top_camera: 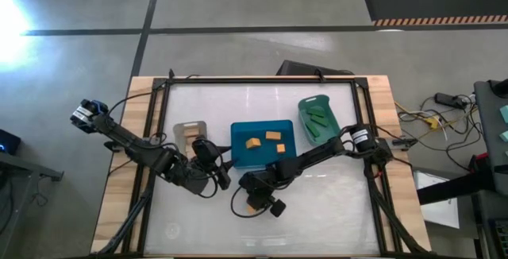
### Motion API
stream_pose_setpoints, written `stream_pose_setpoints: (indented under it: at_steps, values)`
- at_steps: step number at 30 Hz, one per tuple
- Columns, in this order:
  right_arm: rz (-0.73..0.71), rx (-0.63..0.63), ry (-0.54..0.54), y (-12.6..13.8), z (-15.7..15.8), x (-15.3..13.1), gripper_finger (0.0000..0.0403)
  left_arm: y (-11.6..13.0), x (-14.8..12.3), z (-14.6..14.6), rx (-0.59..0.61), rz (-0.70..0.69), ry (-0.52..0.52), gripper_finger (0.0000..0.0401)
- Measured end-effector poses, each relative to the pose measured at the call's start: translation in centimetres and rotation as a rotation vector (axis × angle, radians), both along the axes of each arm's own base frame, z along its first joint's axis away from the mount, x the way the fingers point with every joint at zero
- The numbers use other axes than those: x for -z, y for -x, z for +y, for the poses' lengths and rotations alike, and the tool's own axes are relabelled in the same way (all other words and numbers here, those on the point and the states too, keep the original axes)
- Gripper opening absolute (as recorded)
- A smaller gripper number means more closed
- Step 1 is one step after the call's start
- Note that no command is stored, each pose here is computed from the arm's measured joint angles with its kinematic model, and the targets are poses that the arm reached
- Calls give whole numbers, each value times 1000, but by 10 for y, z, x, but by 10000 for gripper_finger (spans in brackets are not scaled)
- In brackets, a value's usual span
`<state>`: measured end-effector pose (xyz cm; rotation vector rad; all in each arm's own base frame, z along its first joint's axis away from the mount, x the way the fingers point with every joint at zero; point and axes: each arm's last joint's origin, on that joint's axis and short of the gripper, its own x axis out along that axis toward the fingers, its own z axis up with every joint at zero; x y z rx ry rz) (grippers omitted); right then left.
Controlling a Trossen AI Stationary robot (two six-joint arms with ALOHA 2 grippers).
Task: Sort & place blocks by color
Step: Put the yellow block into the blue bin
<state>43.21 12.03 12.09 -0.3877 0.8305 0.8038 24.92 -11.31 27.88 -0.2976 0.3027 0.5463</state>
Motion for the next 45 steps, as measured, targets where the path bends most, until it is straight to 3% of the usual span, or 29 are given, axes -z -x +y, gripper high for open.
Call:
stream_pose_setpoints:
  at_steps: [6, 11, 15, 20, 25, 29, 36, 45]
  values:
    - [56, 39, 3, 8, -1, -16, 119, 0, -1, 0, 0, -5, 3, 198]
    - [73, 87, -1, 23, -6, -56, 119, 0, -2, 0, 10, -1, -19, 198]
    - [57, 181, 92, 39, -15, -89, 119, 1, -3, 1, -7, -4, -41, 198]
    - [-18, 328, 154, 55, -39, -127, 119, 1, -4, 2, -26, -8, -60, 198]
    - [-74, 454, 148, 71, -76, -140, 119, 1, -4, 2, -33, -11, -64, 198]
    - [-137, 557, 130, 79, -111, -136, 119, 1, -5, 2, -46, -17, -71, 198]
    - [-186, 701, 120, 88, -162, -101, 119, 1, -5, 3, -61, -23, -79, 198]
    - [-220, 828, 57, 91, -184, -58, 119, 1, -4, 3, -90, -26, -104, 198]
